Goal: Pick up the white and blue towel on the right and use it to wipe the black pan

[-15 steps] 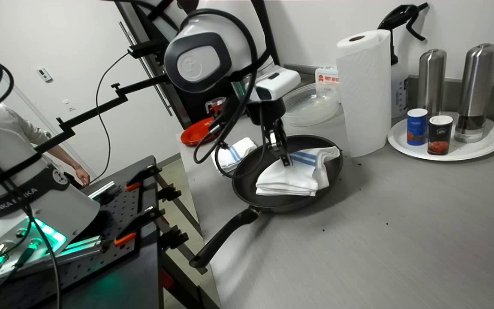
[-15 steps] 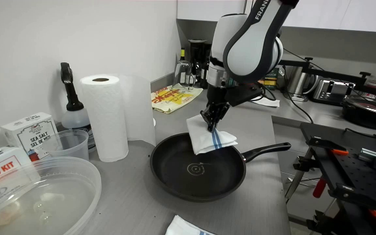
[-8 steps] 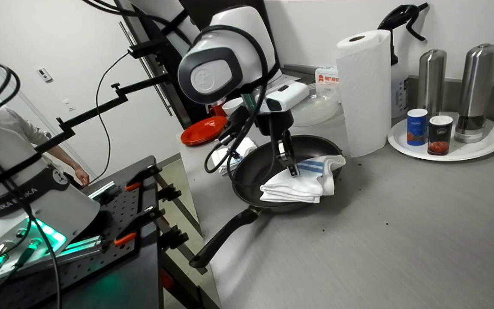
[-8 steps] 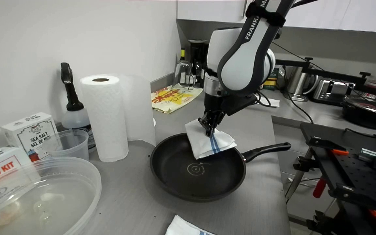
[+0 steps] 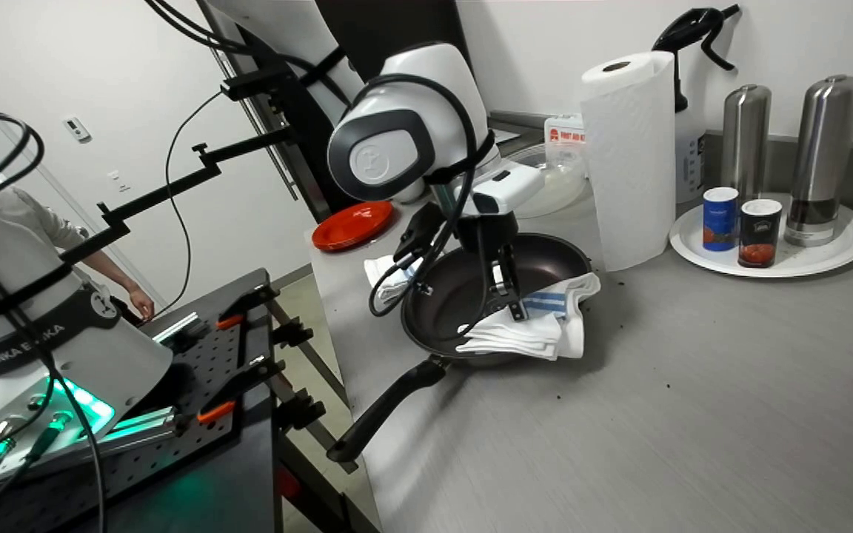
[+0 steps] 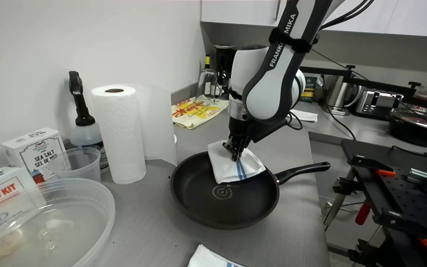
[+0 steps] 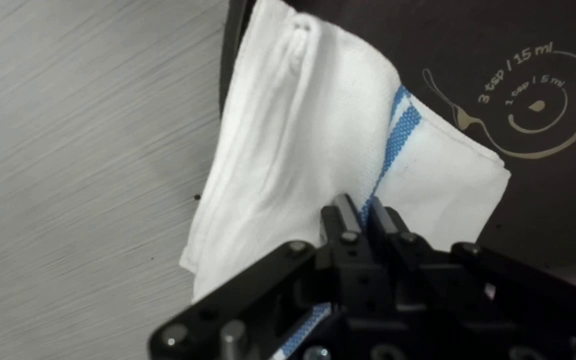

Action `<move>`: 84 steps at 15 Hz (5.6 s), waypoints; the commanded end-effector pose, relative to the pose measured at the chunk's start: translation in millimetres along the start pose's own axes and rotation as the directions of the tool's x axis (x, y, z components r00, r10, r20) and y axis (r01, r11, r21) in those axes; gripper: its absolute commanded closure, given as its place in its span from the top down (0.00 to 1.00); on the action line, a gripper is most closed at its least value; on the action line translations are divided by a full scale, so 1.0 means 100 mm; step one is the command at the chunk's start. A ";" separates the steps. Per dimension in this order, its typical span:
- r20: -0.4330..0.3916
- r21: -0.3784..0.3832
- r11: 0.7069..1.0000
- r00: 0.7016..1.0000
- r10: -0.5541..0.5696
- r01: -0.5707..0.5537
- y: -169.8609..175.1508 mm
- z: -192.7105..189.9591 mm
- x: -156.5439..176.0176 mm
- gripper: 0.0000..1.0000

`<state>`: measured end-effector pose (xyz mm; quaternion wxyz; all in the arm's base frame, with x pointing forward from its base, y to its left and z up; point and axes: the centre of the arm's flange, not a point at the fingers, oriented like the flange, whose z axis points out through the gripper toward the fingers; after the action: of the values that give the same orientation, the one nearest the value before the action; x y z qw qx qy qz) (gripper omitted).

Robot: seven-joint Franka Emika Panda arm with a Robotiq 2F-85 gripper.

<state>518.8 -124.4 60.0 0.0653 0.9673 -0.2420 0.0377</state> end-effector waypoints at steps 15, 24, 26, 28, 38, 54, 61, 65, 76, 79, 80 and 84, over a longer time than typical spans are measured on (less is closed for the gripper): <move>-0.061 -0.103 0.994 0.998 0.016 -0.022 -0.02 0.35 0.03 0.02; -0.018 -0.095 0.995 1.000 0.020 -0.021 -0.04 0.41 -0.02 0.02; -0.002 -0.089 0.996 1.000 0.029 -0.029 -0.04 0.44 -0.05 0.02; 0.020 -0.080 0.996 0.999 0.035 -0.033 -0.05 0.48 -0.10 0.02; 0.174 0.039 0.997 0.983 0.051 -0.059 -0.47 0.51 -0.40 0.02; 0.432 0.217 0.956 0.898 0.087 -0.197 -1.15 0.48 -0.81 0.02; 0.573 0.288 0.924 0.819 0.046 -0.253 -1.36 0.44 -0.92 0.02; 0.594 0.325 0.909 0.804 0.019 -0.261 -1.47 0.35 -0.86 0.02; 0.362 0.417 0.902 0.930 -0.055 -0.109 -1.50 -0.52 -0.04 0.02; 0.318 0.368 0.929 0.944 -0.086 -0.039 -1.36 -0.74 0.01 0.02; 0.301 0.343 0.939 0.948 -0.101 -0.009 -1.29 -0.81 0.03 0.02; 0.206 0.217 0.970 0.967 -0.151 0.105 -0.95 -1.05 0.15 0.02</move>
<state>586.0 -20.2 125.7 -0.1140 0.9709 -0.2015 -0.0608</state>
